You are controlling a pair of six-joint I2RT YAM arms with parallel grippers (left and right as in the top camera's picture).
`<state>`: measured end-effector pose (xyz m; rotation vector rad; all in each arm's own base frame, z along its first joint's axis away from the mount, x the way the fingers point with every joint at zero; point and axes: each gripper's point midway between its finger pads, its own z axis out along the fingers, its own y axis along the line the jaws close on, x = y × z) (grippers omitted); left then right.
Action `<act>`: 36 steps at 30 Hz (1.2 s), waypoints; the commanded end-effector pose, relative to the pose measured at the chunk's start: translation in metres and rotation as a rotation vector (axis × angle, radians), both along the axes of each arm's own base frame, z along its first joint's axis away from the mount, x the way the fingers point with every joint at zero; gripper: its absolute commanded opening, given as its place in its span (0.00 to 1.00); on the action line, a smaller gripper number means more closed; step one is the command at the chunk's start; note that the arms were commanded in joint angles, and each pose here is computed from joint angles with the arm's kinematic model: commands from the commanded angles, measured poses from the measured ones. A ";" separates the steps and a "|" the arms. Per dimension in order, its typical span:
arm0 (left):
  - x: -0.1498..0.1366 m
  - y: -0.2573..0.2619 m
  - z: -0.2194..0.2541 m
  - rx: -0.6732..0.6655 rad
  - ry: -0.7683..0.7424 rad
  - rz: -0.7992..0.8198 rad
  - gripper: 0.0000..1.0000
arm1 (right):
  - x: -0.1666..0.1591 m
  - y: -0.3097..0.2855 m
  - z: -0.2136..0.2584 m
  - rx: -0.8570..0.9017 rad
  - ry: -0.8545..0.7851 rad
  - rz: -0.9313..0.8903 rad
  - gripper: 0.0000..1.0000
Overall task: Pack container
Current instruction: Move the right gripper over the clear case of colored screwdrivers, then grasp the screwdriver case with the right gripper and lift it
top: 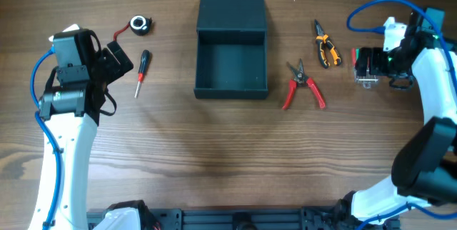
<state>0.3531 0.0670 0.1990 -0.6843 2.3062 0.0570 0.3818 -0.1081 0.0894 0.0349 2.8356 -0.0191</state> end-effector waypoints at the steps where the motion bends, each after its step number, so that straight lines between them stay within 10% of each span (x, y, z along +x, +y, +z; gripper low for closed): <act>1: 0.004 0.000 0.007 0.005 -0.013 -0.018 1.00 | 0.007 -0.011 -0.017 -0.075 0.029 0.083 1.00; 13: 0.004 0.000 0.007 0.005 -0.013 -0.018 1.00 | 0.064 -0.033 -0.034 -0.085 0.059 0.075 1.00; 36: 0.004 0.000 0.007 0.005 -0.013 -0.018 1.00 | 0.056 -0.014 -0.057 0.057 0.113 -0.059 0.95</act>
